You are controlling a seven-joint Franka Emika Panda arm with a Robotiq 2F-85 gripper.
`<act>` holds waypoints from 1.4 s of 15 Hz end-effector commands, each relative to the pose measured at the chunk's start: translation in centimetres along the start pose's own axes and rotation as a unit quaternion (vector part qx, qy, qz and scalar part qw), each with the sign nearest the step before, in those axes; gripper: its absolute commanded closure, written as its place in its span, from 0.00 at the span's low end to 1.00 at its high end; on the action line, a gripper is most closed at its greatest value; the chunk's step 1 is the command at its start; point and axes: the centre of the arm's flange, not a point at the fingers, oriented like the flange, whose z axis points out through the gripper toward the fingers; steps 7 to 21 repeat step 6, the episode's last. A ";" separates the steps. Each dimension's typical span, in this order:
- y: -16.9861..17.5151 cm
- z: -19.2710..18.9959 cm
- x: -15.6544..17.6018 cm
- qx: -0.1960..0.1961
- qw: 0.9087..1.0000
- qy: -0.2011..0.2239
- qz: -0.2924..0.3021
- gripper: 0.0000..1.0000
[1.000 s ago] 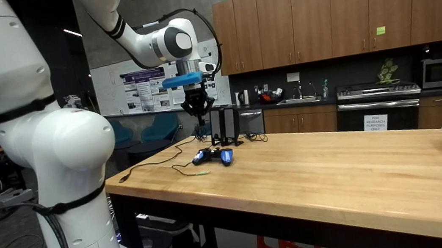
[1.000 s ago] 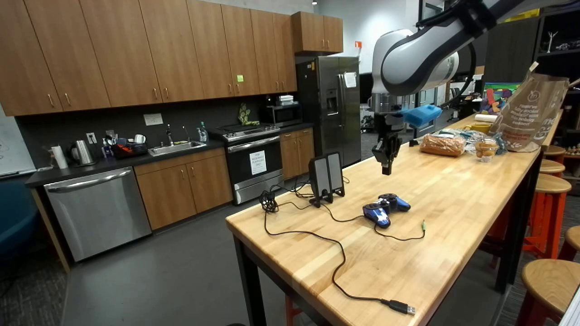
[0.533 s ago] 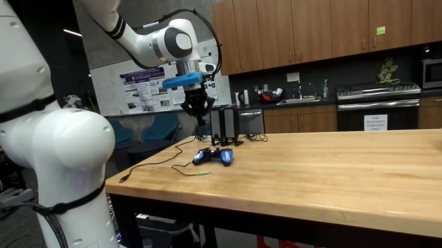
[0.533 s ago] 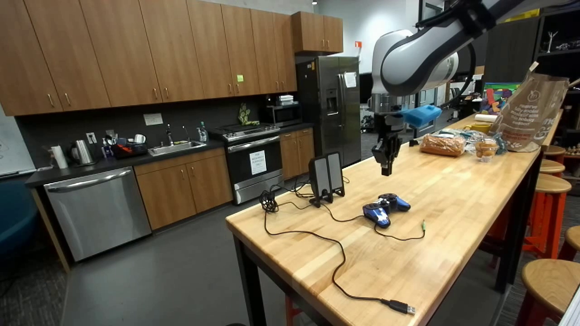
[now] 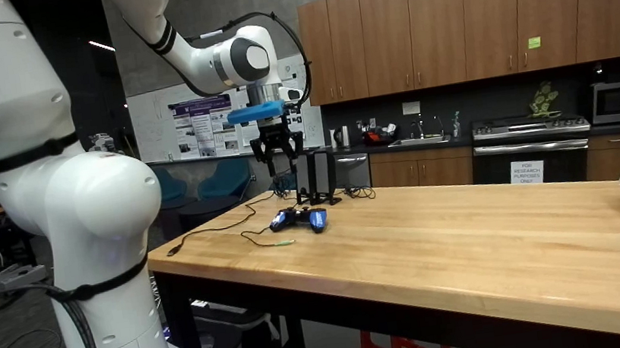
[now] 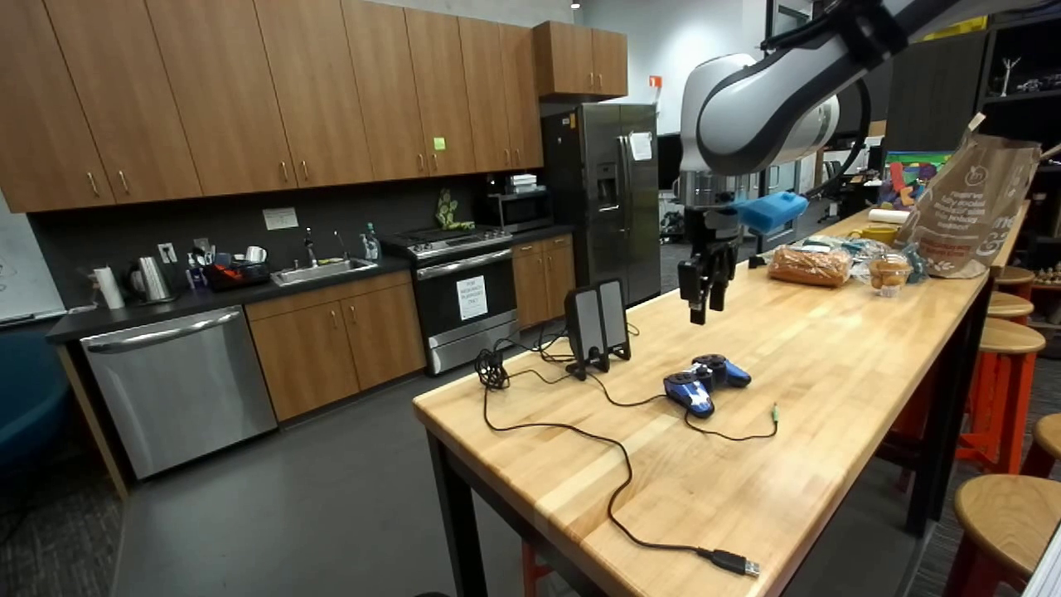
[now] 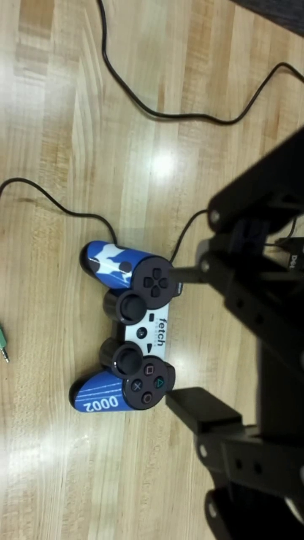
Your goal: Press a button on the gamepad
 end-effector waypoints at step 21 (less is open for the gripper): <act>0.2 -1.0 -0.7 0.005 1.000 0.005 0.003 0.00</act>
